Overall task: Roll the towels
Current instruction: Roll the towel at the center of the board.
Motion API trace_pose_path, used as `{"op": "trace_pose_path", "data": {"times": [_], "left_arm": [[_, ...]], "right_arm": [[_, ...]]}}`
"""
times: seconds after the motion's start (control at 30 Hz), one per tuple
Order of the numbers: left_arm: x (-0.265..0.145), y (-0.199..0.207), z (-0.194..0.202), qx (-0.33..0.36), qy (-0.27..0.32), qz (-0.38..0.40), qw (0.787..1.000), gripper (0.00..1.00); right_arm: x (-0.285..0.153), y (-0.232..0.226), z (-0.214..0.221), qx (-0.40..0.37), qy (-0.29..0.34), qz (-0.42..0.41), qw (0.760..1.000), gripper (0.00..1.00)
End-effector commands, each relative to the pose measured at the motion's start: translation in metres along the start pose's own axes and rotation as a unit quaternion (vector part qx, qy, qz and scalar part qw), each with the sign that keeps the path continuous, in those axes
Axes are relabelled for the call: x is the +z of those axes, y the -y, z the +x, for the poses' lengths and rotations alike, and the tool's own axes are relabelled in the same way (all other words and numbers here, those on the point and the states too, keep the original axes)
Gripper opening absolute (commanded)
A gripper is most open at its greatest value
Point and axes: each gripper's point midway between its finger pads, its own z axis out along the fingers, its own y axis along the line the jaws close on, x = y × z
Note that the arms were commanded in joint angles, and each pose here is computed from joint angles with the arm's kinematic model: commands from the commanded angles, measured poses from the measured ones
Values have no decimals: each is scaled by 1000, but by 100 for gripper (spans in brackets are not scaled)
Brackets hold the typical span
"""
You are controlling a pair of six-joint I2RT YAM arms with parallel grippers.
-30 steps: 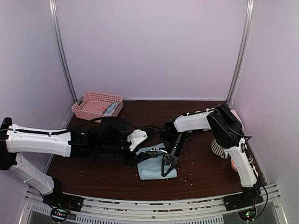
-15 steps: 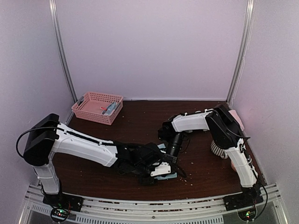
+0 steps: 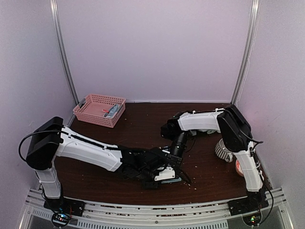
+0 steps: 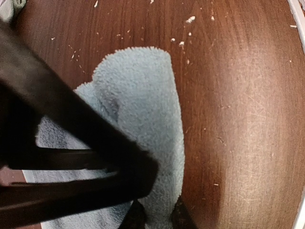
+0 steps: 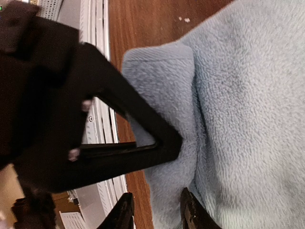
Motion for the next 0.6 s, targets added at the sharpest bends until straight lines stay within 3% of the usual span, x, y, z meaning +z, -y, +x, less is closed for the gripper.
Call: {"op": "trace_pose_path", "data": {"times": [0.0,0.13,0.33,0.57], "left_arm": [[5,7,-3,-3,5,18,1000,11],[5,11,-8,-6,12,26,1000,7],[3,10,-13,-12,18,24,999,6],[-8,18,-14,-56,32,48,997,6]], "right_arm": [[-42,-16,-14,-51,42,49,997,35],[-56,-4,-26,-45,65,54,995,34],[-38,40,-37,0,48,61,997,34],[-35,108,-23,77,33,181,980,33]]}}
